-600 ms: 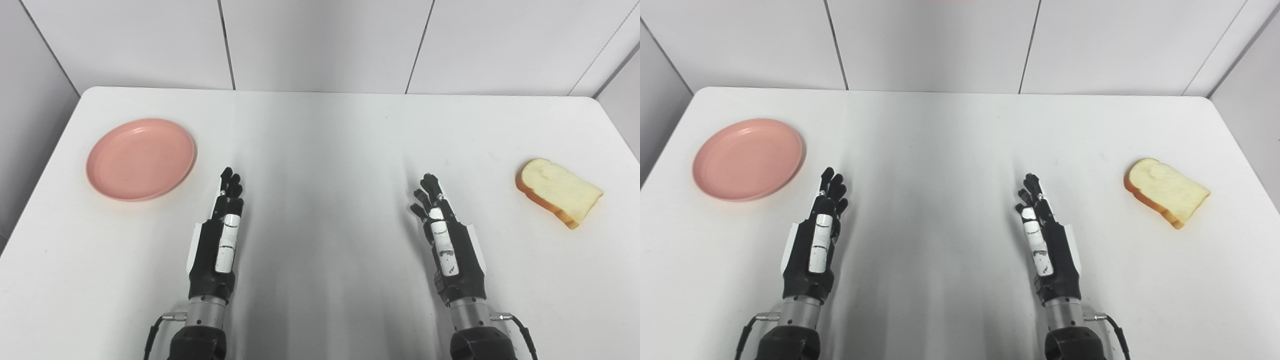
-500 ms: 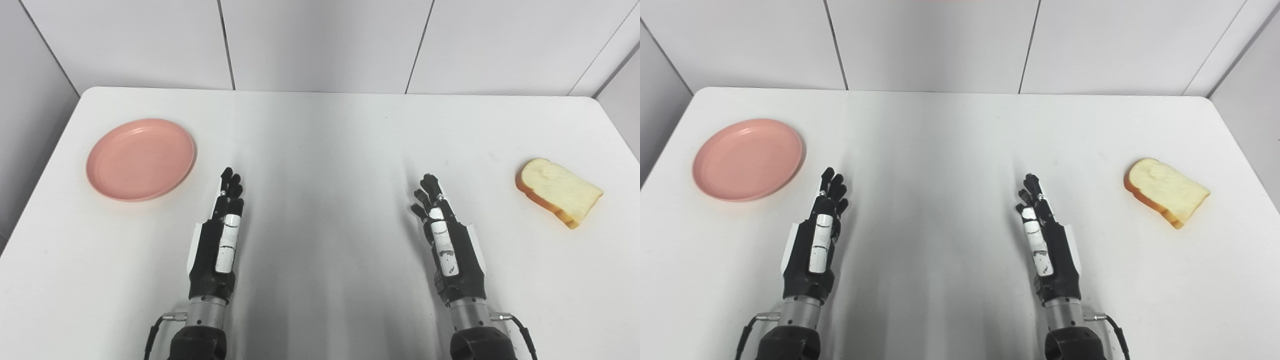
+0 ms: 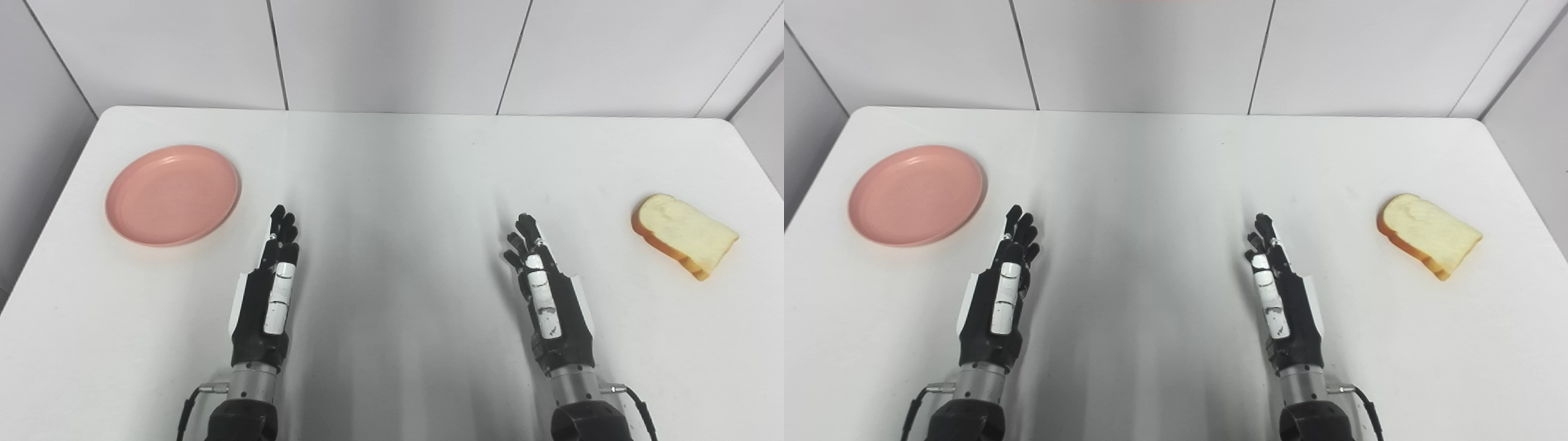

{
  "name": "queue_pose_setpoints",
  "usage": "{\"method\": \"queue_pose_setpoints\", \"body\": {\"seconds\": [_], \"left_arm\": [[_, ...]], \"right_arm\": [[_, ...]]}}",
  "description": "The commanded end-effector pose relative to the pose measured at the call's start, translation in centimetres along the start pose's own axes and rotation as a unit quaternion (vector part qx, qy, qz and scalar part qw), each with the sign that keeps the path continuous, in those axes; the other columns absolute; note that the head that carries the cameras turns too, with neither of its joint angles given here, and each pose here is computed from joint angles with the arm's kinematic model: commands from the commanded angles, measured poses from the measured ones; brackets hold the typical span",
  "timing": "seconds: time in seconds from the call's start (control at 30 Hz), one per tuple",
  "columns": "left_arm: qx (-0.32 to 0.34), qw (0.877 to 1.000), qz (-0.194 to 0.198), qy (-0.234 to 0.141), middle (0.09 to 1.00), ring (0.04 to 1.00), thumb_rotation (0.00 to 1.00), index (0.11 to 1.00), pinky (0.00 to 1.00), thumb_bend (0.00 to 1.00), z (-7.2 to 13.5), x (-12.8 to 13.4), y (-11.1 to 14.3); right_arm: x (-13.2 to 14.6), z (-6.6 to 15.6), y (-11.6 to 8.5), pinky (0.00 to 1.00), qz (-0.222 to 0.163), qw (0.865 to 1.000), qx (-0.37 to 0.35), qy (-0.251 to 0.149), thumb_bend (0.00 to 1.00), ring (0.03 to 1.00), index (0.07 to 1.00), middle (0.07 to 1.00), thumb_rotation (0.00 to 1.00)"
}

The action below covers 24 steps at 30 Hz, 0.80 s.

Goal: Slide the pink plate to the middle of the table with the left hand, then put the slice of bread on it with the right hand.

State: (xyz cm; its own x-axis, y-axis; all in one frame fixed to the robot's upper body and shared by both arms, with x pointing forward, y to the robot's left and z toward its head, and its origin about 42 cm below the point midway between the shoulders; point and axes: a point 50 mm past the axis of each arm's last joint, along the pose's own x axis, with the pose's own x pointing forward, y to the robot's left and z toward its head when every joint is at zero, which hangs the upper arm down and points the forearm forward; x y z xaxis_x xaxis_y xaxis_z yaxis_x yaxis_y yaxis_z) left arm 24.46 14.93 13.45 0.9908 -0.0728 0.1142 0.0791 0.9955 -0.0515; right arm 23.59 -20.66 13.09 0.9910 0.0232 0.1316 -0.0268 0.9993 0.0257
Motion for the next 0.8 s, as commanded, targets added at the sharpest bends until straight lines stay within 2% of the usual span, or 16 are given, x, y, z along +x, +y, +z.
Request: {"method": "queue_pose_setpoints", "body": {"seconds": [0.0, 0.27, 0.47, 0.77], "left_arm": [[-0.005, 1.0, -0.004, -0.028, 1.0, 1.0, 0.95, 1.0, 1.0, 0.71, 1.1, 0.1, -0.3], [-0.013, 1.0, -0.013, -0.024, 1.0, 1.0, 0.92, 1.0, 1.0, 0.73, 0.6, -0.2, -0.6], [-0.006, 1.0, -0.015, -0.022, 1.0, 1.0, 0.94, 1.0, 1.0, 0.7, -0.2, -0.6, -1.0], [0.011, 0.999, -0.02, -0.03, 1.0, 1.0, 0.98, 1.0, 1.0, 0.7, -1.5, -0.6, -1.8]], "right_arm": [[0.0, 1.0, -0.1, 0.95, 0.004, 0.999, -0.009, -0.037, 0.77, 0.956, 0.954, 0.973, 0.95], [-0.3, 0.5, -0.5, 0.96, 0.003, 0.999, 0.0, -0.039, 0.76, 0.964, 0.957, 0.978, 0.95], [-0.9, -0.4, -1.2, 0.96, -0.004, 0.999, -0.004, -0.036, 0.77, 0.953, 0.953, 0.968, 0.94], [-1.2, -1.9, -2.3, 0.97, -0.008, 0.999, -0.007, -0.037, 0.75, 0.95, 0.953, 0.961, 0.95]]}}
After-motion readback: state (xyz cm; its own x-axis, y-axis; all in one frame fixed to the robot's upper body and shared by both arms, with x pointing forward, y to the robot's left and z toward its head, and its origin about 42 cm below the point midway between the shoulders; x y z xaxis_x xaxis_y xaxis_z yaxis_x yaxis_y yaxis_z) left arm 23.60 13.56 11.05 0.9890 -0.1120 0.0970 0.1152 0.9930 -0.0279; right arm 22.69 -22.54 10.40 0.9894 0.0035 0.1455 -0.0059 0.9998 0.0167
